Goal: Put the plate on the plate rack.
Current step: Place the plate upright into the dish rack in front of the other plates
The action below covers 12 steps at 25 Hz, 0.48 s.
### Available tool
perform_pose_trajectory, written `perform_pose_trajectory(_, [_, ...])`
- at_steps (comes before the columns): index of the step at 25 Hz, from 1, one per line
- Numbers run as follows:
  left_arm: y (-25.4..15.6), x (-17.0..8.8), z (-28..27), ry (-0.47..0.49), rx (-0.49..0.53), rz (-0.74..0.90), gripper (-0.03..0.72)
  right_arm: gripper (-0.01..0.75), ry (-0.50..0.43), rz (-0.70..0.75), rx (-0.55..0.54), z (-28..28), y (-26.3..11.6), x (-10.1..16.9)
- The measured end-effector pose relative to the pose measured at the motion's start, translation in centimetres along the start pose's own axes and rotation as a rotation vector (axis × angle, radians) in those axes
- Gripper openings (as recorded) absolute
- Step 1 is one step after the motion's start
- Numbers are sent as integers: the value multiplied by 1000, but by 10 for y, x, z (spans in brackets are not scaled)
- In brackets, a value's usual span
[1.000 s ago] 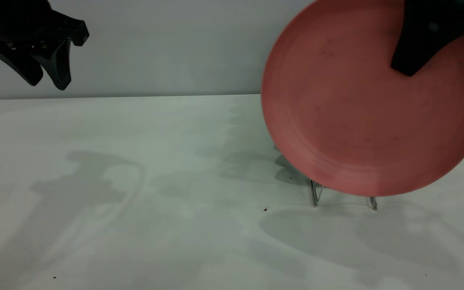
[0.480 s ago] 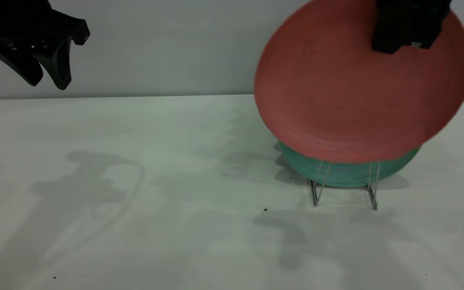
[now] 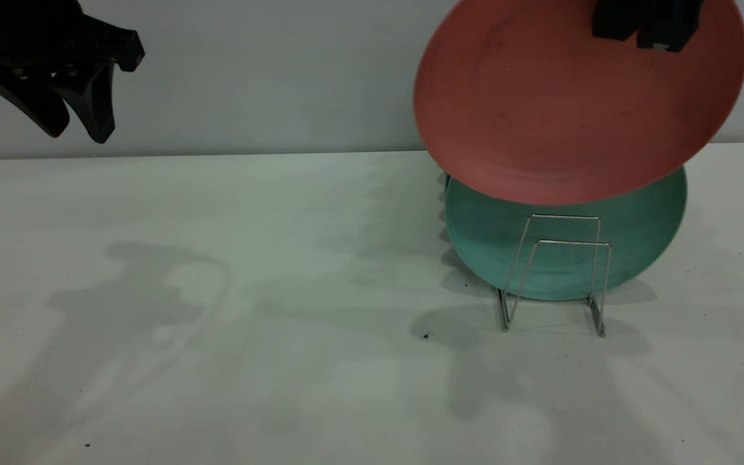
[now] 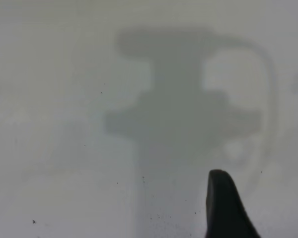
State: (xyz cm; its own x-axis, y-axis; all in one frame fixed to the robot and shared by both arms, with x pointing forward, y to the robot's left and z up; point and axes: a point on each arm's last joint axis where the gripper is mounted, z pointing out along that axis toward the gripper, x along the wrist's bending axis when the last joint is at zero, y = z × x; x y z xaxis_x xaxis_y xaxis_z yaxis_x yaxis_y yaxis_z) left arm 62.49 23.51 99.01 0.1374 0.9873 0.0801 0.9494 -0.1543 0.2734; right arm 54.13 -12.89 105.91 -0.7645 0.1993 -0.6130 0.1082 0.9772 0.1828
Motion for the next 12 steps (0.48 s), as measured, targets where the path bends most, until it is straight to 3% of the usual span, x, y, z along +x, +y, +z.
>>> perform_pose_trajectory(12, [0, 0, 0, 0, -2, 2, 418, 127, 27, 21, 41, 27, -2, 4])
